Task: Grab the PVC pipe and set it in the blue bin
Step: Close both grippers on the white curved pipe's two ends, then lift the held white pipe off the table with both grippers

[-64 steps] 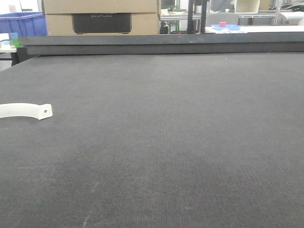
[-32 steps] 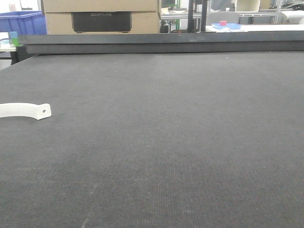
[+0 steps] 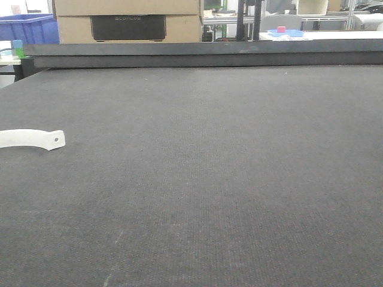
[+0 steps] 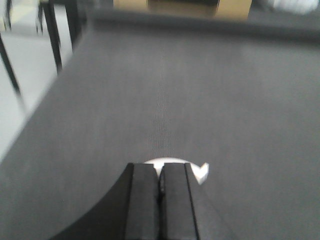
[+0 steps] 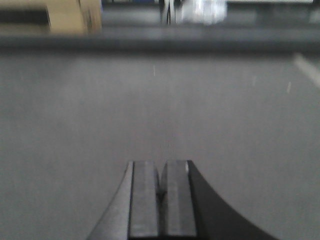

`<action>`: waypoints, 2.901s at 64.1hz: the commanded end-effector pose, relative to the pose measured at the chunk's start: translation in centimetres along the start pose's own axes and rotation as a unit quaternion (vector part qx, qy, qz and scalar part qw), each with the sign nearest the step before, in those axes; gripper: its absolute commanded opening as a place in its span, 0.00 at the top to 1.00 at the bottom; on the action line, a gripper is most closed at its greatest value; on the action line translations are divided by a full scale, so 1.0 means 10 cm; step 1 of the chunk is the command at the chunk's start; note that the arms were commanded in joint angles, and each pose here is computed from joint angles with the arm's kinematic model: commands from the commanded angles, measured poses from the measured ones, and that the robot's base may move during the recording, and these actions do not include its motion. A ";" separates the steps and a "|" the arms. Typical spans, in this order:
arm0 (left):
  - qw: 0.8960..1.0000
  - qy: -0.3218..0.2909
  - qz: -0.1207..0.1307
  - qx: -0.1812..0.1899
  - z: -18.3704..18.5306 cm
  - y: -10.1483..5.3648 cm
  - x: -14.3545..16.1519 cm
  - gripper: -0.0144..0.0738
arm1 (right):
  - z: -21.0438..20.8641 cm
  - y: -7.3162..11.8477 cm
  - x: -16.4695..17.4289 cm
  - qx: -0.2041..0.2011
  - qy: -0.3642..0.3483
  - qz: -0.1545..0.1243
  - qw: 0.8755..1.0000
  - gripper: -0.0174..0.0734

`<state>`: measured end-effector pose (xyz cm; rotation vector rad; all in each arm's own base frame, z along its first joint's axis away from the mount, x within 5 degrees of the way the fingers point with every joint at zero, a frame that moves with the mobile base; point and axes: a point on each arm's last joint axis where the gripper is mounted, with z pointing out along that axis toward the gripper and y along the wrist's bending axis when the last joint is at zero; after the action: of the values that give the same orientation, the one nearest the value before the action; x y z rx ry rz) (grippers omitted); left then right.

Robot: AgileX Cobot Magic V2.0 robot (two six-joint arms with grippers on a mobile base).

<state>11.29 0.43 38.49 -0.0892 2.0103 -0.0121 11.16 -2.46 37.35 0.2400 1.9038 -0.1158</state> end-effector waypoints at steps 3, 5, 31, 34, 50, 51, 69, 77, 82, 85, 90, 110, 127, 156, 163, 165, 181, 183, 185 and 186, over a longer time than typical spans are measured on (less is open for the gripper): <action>0.996 0.089 -0.003 -0.005 0.31 0.00 -0.08 0.96 | 0.34 -0.01 0.08 0.005 0.102 -0.002 0.995 0.99; 0.994 0.107 -0.003 -0.005 0.42 0.00 -0.08 0.96 | 0.41 -0.02 0.12 0.005 0.133 -0.001 0.991 0.99; 0.967 0.255 -0.009 -0.010 1.20 0.01 0.14 0.96 | 0.95 -0.04 0.55 0.008 0.373 0.003 0.928 0.99; 0.964 0.264 -0.009 -0.011 1.25 0.01 0.16 0.96 | 0.97 -0.04 0.56 0.008 0.380 0.004 0.925 0.99; 0.956 0.293 -0.009 -0.012 1.30 0.02 0.21 0.96 | 1.21 -0.04 0.59 0.008 0.435 0.006 0.900 0.99; 0.956 0.294 -0.010 -0.011 1.30 0.01 0.22 0.96 | 1.24 -0.04 0.57 0.008 0.438 0.006 0.899 0.99; 0.945 0.326 -0.027 0.001 1.26 -0.02 0.27 0.96 | 1.79 -0.06 0.65 0.001 0.521 -0.006 0.853 0.65; 0.940 0.339 -0.028 0.002 1.24 -0.02 0.29 0.96 | 1.99 -0.08 0.78 -0.001 0.540 -0.009 0.842 0.55; 0.938 0.345 -0.029 0.002 1.24 -0.02 0.29 0.96 | 2.09 -0.08 0.89 -0.001 0.554 -0.009 0.833 0.57; 0.938 0.346 -0.029 0.002 1.24 -0.02 0.30 0.96 | 2.16 -0.08 0.94 0.000 0.556 -0.008 0.831 0.59; 0.937 0.348 -0.029 0.002 1.23 -0.02 0.30 0.96 | 2.23 -0.09 0.99 0.001 0.554 -0.007 0.832 0.61; 0.936 0.350 -0.029 0.002 1.23 -0.02 0.30 0.96 | 2.31 -0.12 1.06 0.003 0.554 -0.005 0.832 0.81; 0.933 0.357 -0.036 -0.005 1.22 -0.01 0.31 0.96 | 2.32 -0.17 1.02 0.008 0.551 0.003 0.835 0.99; 0.901 0.433 -0.020 -0.031 1.89 0.33 0.33 0.96 | 1.96 -0.09 0.47 -0.008 0.481 0.024 0.877 0.99; 0.891 0.451 0.004 -0.047 2.14 0.41 0.34 0.91 | 1.92 -0.08 0.46 -0.010 0.485 0.027 0.874 0.99; 0.888 0.456 0.010 -0.050 2.19 0.43 0.35 0.86 | 1.92 -0.07 0.46 -0.013 0.486 0.030 0.873 0.99; 0.882 0.468 0.014 -0.050 2.58 0.48 0.57 0.54 | 1.92 -0.06 0.46 -0.016 0.487 0.035 0.873 0.99; 0.883 0.466 0.009 -0.047 2.63 0.47 0.59 0.54 | 1.92 -0.06 0.46 -0.016 0.487 0.036 0.873 0.99; 0.883 0.467 0.005 -0.045 2.67 0.47 0.62 0.54 | 1.92 -0.06 0.46 -0.016 0.486 0.036 0.873 0.99; 0.883 0.466 0.006 -0.045 2.69 0.47 0.63 0.54 | 1.92 -0.06 0.46 -0.016 0.485 0.036 0.873 0.99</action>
<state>31.77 5.53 21.72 -0.1313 3.0062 0.0845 27.29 -6.35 25.91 0.4030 2.9139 0.1228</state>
